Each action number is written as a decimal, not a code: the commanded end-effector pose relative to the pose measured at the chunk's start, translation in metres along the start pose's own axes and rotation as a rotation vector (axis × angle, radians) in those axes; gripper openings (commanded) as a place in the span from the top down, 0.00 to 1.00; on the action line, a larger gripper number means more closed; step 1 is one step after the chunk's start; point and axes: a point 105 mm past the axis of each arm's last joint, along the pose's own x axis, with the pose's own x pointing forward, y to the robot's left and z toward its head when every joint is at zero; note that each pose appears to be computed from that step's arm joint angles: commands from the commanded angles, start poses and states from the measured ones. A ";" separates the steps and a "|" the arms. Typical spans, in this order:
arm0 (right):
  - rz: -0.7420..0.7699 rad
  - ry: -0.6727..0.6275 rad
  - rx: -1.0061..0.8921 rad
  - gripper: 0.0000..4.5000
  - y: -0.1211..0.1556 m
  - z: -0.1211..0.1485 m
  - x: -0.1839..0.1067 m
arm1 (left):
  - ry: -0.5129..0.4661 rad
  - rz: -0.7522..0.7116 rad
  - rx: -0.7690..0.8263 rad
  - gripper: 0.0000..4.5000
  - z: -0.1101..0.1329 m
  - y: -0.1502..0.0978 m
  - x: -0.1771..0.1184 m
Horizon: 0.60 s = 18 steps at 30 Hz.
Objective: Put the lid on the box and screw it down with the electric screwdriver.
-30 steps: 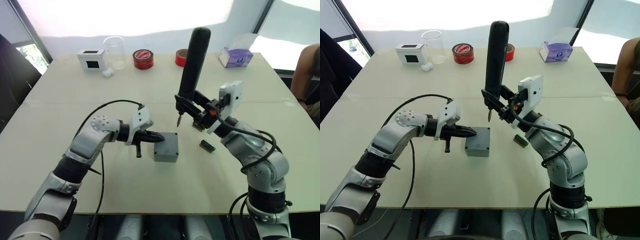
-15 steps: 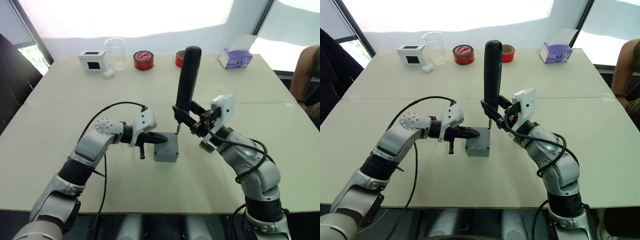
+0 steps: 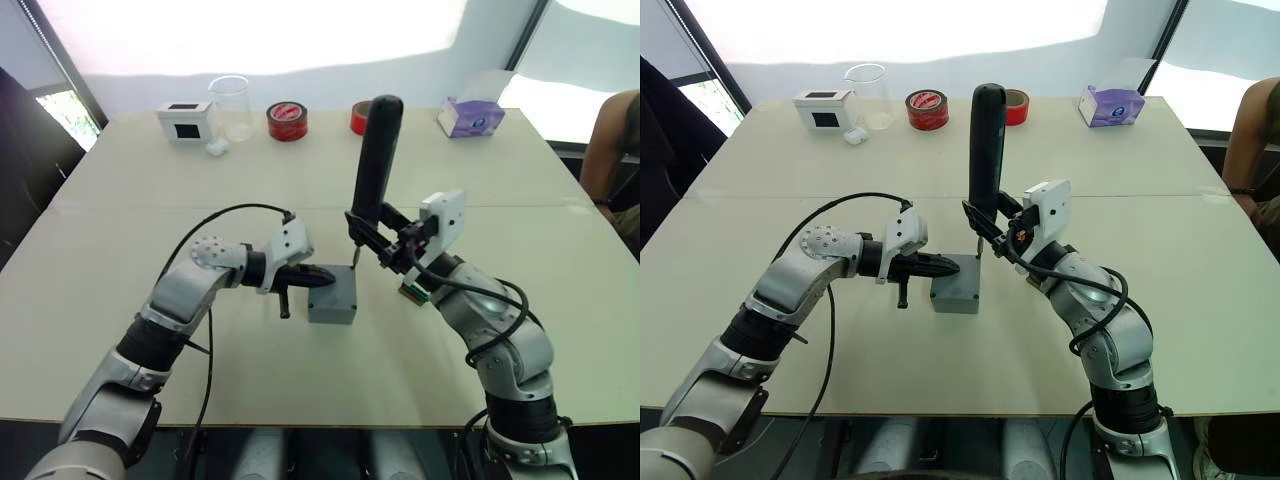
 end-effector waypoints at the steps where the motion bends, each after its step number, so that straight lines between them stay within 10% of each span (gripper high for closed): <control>1: 0.028 -0.068 -0.031 0.61 0.007 0.015 0.002 | 0.028 0.004 -0.021 1.00 -0.008 -0.002 0.000; 18: -0.042 0.109 -0.015 0.61 -0.004 -0.039 -0.009 | 0.047 0.001 -0.036 1.00 -0.016 -0.005 0.000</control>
